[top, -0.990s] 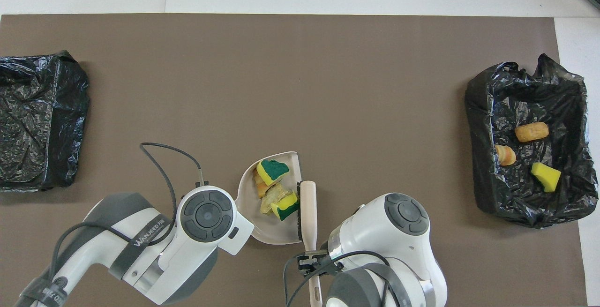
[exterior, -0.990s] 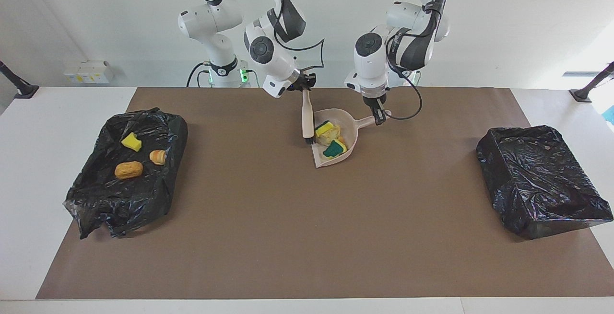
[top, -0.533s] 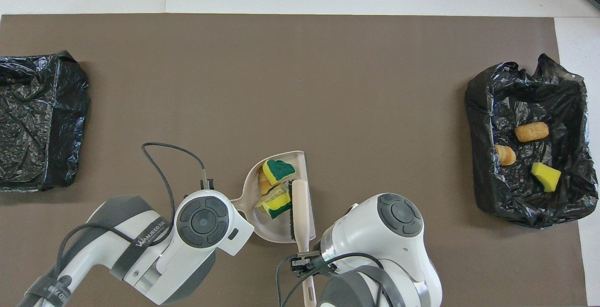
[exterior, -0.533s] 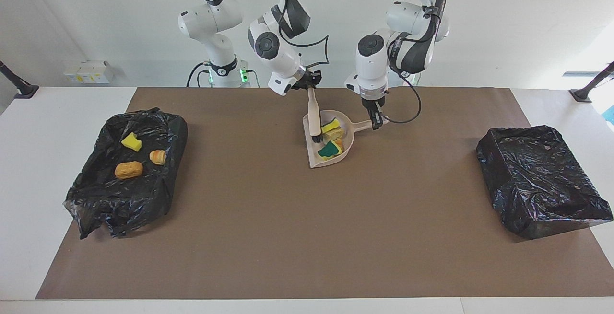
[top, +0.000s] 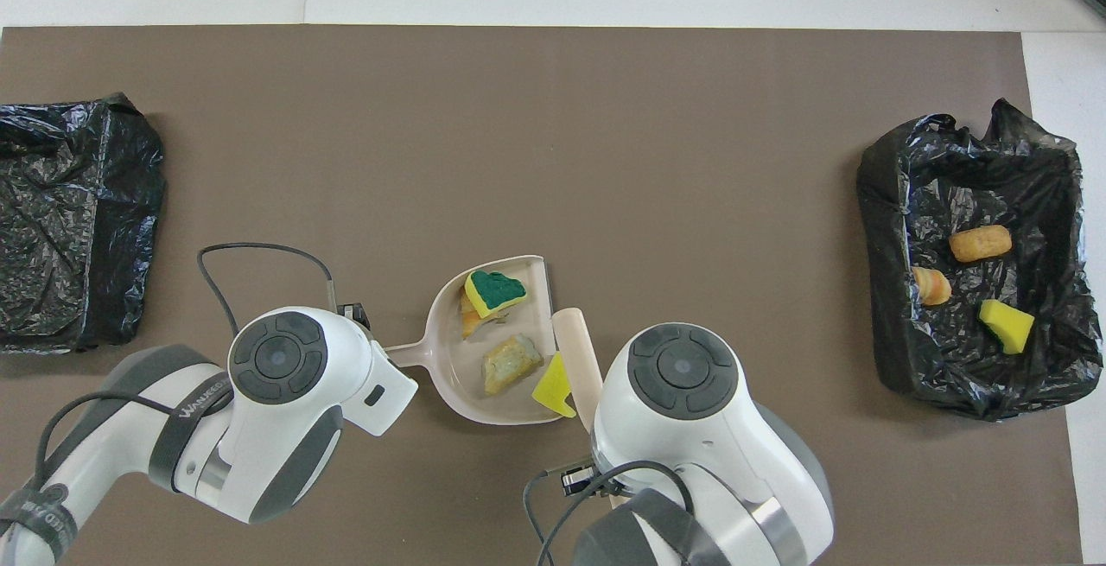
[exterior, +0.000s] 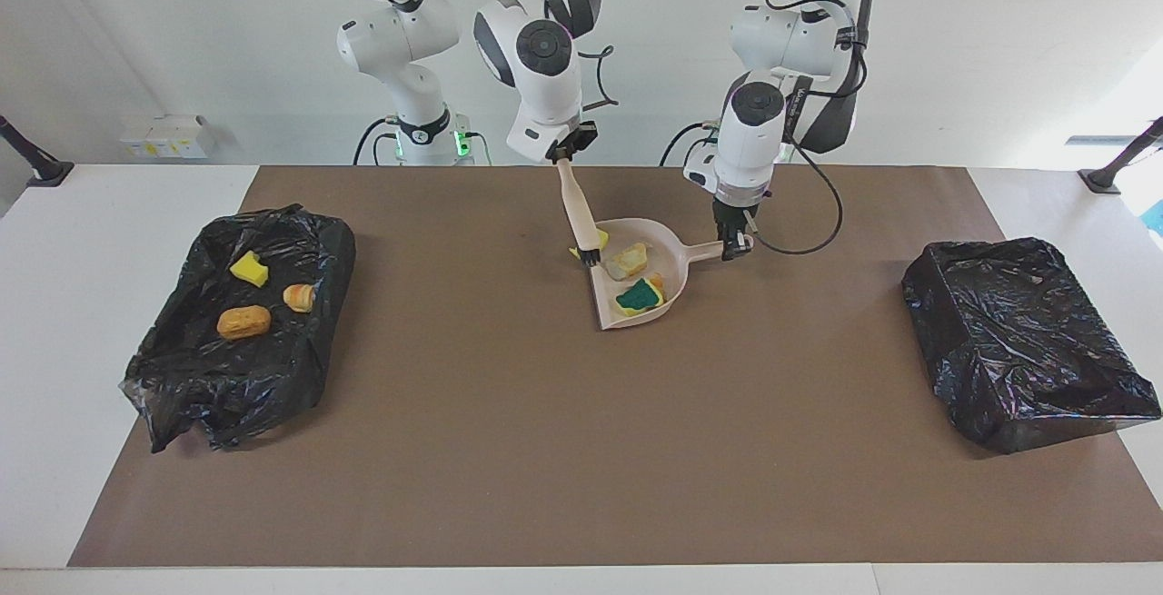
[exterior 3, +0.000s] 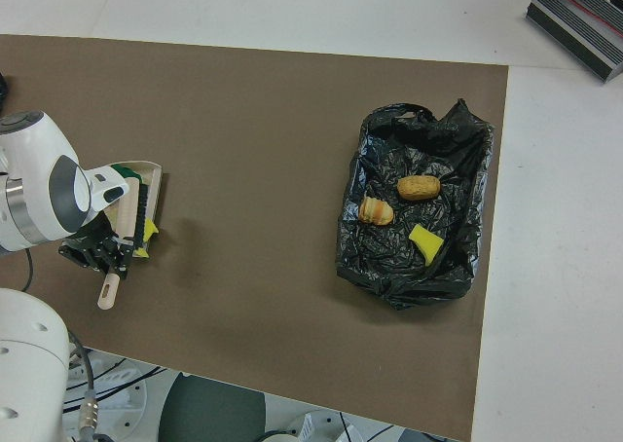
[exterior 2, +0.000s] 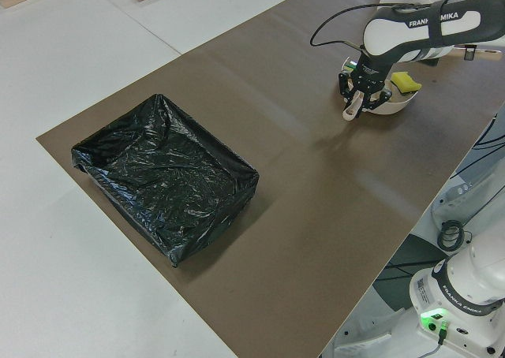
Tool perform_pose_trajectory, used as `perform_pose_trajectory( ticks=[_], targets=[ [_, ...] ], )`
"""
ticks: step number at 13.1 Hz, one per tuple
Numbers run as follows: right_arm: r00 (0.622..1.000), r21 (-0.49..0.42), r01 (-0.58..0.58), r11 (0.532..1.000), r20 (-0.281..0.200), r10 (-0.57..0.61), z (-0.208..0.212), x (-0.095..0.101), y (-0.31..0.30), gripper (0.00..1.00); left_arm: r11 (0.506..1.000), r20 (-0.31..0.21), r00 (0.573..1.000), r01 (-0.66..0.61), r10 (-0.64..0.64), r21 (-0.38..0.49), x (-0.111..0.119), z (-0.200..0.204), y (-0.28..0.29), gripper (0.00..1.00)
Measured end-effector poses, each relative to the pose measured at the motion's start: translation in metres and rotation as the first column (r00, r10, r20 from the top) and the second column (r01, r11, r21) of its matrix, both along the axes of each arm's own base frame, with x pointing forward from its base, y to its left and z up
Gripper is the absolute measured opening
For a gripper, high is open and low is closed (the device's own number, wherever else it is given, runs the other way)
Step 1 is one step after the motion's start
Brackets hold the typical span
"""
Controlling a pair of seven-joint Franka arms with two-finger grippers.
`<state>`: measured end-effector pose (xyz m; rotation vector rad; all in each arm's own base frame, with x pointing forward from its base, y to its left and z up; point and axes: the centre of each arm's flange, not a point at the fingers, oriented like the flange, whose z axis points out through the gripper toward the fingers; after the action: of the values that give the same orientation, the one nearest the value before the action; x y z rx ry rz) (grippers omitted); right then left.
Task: Sweep and dump trash in bin
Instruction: 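Carry the loaded dustpan with the left gripper over the black bag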
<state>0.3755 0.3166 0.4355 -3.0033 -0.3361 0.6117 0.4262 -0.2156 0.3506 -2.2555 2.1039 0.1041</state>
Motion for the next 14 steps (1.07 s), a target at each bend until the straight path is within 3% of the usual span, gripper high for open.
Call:
perform_pose_trajectory(
  ticks=[4, 6, 8, 12, 14],
  targets=[
    [0.986, -0.099, 0.162, 0.982, -0.011, -0.164, 0.030, 0.007, -0.009, 0.26, 0.997, -0.031, 0.999, -0.024, 0.022, -0.073, 0.017, 0.002, 0.034, 0.31],
    [0.975, -0.129, 0.218, 0.967, -0.016, -0.222, 0.031, 0.003, -0.011, 0.26, 0.989, -0.017, 1.000, -0.023, 0.020, -0.144, 0.031, 0.005, 0.059, 0.31],
    [0.969, -0.120, 0.236, 0.964, -0.040, -0.242, 0.019, -0.008, -0.015, 0.26, 0.976, -0.003, 1.000, -0.020, 0.020, -0.217, 0.039, 0.008, 0.076, 0.31],
    [0.967, -0.065, 0.252, 0.966, -0.028, -0.254, -0.016, -0.043, -0.004, 0.26, 0.936, 0.014, 1.000, -0.012, 0.018, -0.353, 0.051, 0.009, 0.119, 0.31],
    [0.968, -0.041, 0.249, 0.968, -0.026, -0.250, -0.033, -0.054, 0.013, 0.26, 0.920, -0.007, 0.999, -0.037, 0.037, -0.391, 0.057, 0.016, 0.146, 0.31]
  ],
)
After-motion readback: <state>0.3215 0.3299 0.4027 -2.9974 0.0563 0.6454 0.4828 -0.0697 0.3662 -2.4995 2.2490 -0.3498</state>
